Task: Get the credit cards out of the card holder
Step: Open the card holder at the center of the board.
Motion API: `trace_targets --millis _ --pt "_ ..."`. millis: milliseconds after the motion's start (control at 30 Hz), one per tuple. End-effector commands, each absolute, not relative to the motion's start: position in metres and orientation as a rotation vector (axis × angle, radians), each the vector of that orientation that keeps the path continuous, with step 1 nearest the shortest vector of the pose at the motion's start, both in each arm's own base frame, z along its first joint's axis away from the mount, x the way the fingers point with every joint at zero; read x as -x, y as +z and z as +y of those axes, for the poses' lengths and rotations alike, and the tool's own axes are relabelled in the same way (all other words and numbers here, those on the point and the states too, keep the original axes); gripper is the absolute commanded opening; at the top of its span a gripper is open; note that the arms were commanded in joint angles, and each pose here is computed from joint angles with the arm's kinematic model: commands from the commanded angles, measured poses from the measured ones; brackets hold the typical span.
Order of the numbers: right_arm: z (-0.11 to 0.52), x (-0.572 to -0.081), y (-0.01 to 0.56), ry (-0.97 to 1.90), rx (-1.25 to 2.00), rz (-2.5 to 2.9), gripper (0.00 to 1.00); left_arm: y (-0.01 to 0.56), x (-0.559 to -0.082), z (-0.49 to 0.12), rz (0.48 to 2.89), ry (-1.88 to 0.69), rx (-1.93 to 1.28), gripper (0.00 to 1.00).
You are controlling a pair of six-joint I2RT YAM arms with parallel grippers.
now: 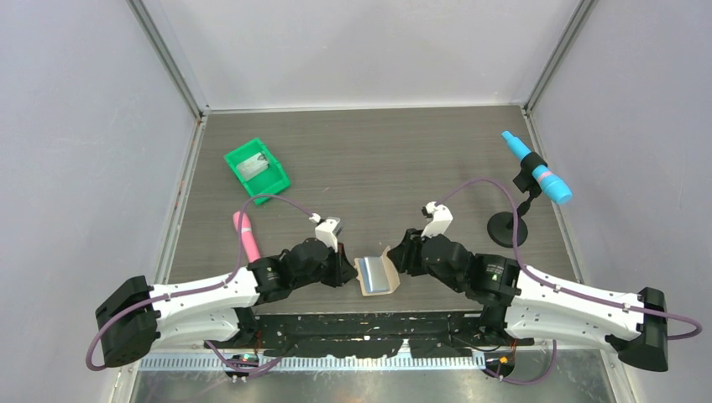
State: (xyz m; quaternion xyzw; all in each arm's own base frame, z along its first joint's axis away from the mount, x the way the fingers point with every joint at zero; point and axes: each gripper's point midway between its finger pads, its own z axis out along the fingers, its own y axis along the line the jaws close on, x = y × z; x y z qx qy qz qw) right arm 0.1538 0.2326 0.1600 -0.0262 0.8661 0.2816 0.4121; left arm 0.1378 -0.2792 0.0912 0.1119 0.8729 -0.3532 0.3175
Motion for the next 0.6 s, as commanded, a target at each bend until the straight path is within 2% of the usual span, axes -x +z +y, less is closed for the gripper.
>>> trace_targets --millis 0,167,567 --pt "0.274 -0.145 0.188 0.948 0.125 2.111 0.42 0.111 -0.141 -0.289 2.226 -1.002 -0.280 0.00" --pt "0.291 -0.143 0.160 0.924 0.155 2.184 0.43 0.111 -0.141 -0.287 2.227 -0.997 -0.277 0.00" --pt "0.284 -0.145 0.094 0.746 0.167 2.312 0.59 0.112 -0.142 -0.286 2.220 -0.993 -0.276 0.00"
